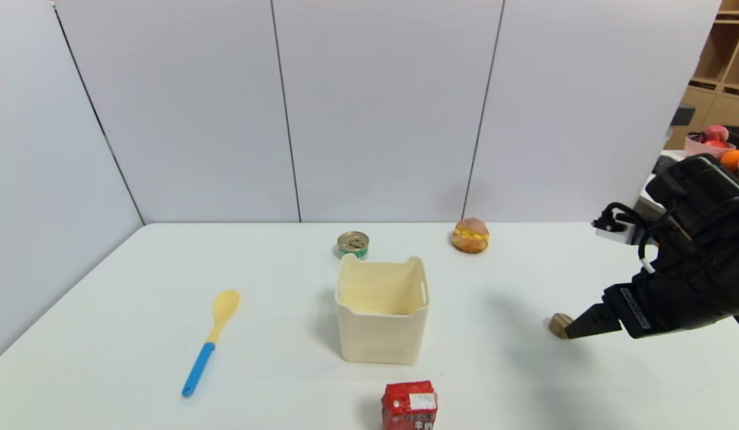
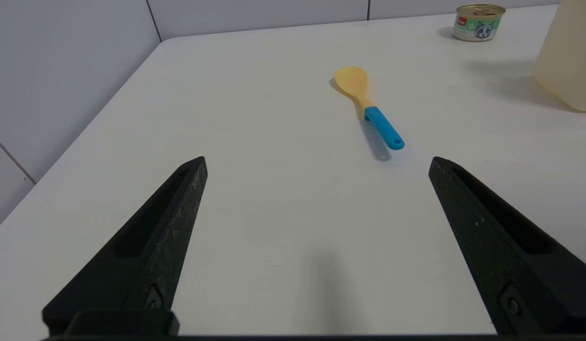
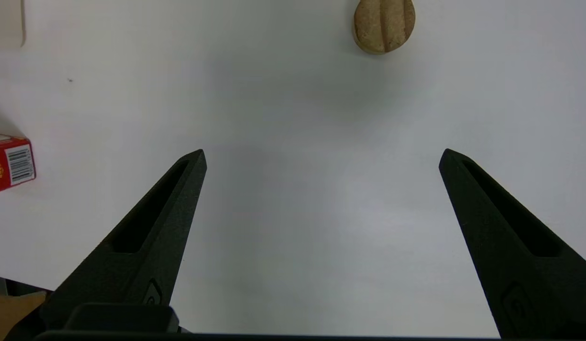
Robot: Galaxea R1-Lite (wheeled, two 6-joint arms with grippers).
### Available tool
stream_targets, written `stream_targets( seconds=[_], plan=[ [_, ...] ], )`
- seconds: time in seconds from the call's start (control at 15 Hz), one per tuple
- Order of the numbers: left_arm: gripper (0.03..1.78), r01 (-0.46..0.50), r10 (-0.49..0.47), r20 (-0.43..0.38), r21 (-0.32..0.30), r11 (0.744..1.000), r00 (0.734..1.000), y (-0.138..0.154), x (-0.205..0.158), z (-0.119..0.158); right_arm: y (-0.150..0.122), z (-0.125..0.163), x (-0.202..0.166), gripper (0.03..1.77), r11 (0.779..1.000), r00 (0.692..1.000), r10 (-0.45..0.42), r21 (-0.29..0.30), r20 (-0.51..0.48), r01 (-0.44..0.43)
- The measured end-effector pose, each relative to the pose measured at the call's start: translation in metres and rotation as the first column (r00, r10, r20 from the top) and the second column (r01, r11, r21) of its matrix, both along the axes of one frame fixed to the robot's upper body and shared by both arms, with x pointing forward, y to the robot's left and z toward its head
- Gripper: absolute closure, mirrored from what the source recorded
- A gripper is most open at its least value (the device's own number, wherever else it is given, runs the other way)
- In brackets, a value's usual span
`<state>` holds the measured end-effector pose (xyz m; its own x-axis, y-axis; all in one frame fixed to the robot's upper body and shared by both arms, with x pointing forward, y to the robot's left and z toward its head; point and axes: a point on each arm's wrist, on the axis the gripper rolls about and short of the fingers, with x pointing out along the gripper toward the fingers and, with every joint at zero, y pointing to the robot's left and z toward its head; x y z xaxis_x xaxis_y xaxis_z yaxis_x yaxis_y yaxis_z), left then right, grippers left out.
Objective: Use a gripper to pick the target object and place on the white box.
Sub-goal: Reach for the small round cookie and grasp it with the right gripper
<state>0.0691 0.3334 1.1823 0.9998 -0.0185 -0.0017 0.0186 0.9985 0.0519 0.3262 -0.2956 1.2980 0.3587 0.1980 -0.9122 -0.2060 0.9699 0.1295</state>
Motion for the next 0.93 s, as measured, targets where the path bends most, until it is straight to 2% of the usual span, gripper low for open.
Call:
stream_targets(
  seconds=[0.4, 0.67, 0.93],
  plan=[
    [0.12, -0.001, 0.001, 0.000, 0.000, 1.000, 1.000, 0.000, 0.000, 0.000, 0.007, -0.026, 0.038, 0.10, 1.000, 1.000, -0.023, -0.007, -0.002, 0.023],
    [0.12, 0.000, 0.000, 0.000, 0.000, 1.000, 1.000, 0.000, 0.000, 0.000, 0.011, -0.046, 0.056, 0.10, 0.998, 0.999, -0.042, -0.047, -0.029, 0.041],
    [0.12, 0.000, 0.000, 0.000, 0.000, 1.000, 1.000, 0.000, 0.000, 0.000, 0.010, -0.058, 0.068, 0.10, 0.997, 0.997, -0.055, -0.055, -0.051, 0.052]
  ],
)
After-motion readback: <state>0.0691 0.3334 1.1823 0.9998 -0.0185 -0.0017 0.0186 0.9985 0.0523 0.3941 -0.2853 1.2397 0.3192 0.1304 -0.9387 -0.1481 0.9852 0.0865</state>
